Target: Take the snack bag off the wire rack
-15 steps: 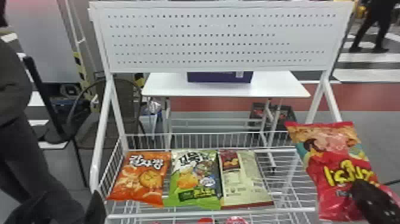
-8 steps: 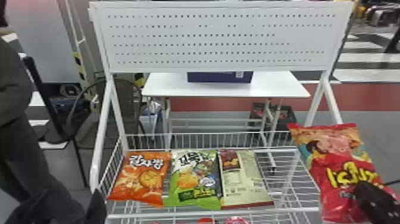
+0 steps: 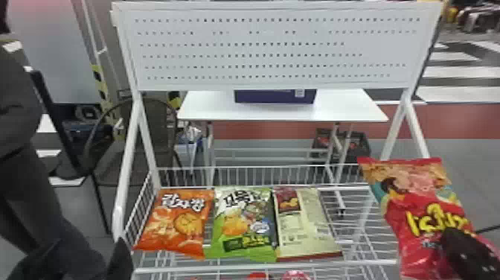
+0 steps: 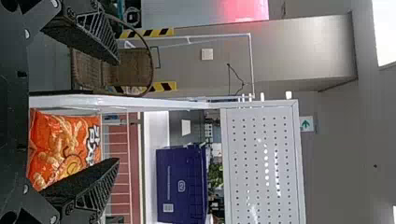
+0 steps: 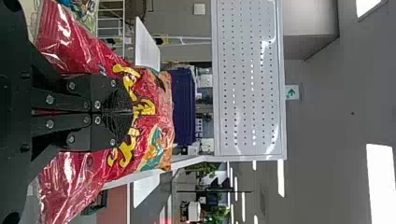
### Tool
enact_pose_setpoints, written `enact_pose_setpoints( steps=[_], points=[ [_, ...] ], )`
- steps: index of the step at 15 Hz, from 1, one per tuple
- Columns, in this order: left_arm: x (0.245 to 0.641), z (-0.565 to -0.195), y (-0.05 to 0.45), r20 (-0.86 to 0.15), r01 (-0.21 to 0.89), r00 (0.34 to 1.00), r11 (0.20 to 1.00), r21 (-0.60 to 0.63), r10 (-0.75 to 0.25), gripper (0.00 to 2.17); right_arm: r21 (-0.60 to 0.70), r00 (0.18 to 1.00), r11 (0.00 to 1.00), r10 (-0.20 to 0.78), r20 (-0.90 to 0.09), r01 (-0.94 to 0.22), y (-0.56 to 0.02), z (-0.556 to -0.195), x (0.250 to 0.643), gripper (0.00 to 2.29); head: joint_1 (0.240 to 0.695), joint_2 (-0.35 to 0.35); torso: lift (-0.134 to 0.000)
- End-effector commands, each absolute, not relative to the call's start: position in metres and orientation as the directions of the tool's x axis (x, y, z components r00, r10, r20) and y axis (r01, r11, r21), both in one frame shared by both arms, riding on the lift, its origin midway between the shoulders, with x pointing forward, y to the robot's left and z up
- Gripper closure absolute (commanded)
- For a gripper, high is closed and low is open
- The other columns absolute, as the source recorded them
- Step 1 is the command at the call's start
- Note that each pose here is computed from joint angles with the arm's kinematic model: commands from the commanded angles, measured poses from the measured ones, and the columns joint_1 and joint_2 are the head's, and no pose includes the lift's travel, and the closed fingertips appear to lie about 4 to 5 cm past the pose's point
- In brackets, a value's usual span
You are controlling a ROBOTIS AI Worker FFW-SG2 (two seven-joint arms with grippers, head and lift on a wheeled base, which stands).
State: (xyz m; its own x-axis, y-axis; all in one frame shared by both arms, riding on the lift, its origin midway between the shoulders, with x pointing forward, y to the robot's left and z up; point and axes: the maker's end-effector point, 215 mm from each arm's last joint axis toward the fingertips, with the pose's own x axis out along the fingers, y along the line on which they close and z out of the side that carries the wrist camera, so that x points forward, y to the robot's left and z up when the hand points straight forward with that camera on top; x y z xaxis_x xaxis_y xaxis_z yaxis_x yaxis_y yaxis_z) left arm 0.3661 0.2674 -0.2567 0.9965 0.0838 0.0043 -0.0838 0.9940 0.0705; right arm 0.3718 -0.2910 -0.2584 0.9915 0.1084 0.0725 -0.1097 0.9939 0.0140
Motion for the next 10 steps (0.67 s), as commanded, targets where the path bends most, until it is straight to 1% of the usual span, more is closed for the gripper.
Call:
enact_pose_setpoints(
  steps=[1,10],
  points=[
    [0.3661,-0.2566,0.2677,0.005,-0.084,0.996,0.994,0.071,0.084,0.16,0.015,0.991,0.994,0.109,0.073,-0.111,-0.2904,-0.2583,0.3719,2.24,0.499,0.0,0.0],
    [0.3662,-0.2549,0.2672,0.008,-0.083,0.997,0.994,0.071,0.083,0.16,0.02,0.991,0.993,0.113,0.068,-0.115,-0.2891,-0.2598,0.3721,2.24,0.499,0.0,0.0]
  ],
)
